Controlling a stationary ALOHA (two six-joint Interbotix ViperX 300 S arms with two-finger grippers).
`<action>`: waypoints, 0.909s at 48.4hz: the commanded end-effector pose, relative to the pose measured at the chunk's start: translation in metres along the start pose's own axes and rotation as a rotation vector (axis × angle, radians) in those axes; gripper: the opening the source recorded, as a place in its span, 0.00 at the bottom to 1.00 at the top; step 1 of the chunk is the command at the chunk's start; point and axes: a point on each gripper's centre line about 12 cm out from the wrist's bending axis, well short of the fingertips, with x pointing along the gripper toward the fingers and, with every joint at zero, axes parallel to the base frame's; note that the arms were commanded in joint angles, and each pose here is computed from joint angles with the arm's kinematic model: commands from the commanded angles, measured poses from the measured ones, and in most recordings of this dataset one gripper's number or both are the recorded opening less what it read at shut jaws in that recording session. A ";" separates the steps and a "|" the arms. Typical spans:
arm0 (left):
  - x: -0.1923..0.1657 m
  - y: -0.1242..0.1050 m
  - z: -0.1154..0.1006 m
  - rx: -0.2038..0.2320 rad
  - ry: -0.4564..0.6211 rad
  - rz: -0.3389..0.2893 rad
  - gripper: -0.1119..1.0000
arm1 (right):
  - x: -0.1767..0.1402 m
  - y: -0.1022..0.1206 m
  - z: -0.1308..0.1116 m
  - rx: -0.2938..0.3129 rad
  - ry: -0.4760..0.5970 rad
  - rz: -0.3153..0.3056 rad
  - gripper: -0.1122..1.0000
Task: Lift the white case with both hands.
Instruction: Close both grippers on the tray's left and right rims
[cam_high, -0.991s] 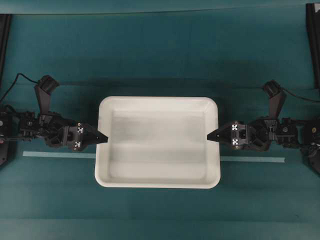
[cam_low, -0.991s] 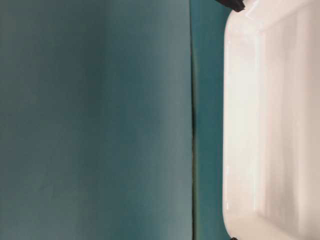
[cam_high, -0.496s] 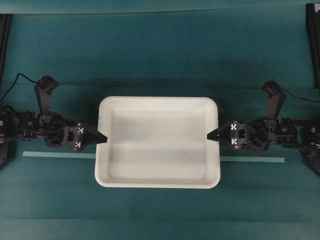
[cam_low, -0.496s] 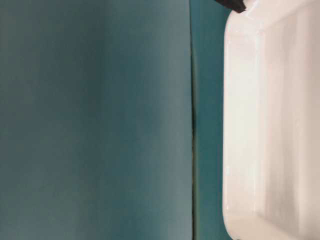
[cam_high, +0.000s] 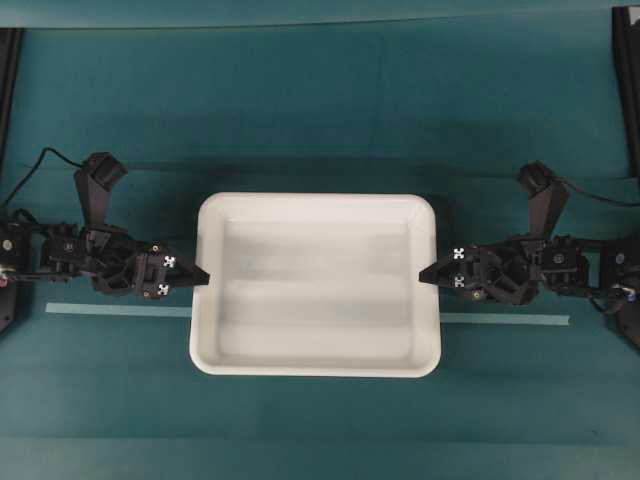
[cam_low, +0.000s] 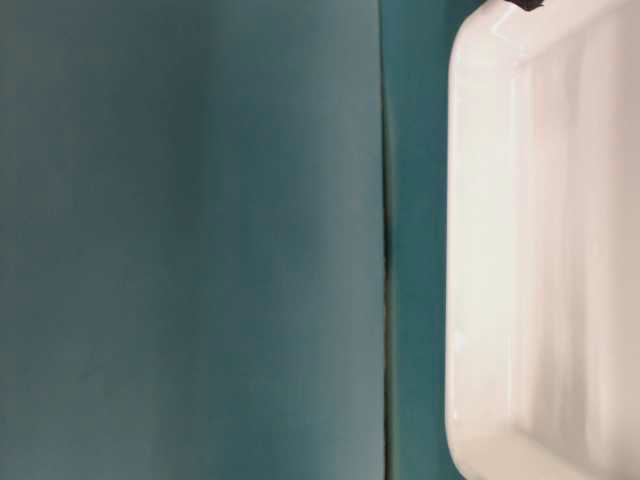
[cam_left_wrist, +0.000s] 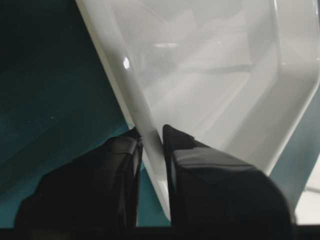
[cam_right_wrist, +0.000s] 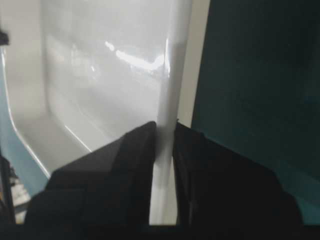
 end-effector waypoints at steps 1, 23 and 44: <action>0.006 -0.001 0.002 0.002 -0.001 0.007 0.19 | 0.006 -0.002 0.000 0.000 0.002 -0.026 0.20; 0.008 -0.005 0.003 -0.003 -0.001 0.004 0.19 | 0.009 0.007 0.000 0.015 0.001 -0.014 0.20; 0.001 -0.035 0.015 -0.030 -0.017 -0.034 0.19 | -0.005 0.026 0.003 0.098 0.014 0.016 0.20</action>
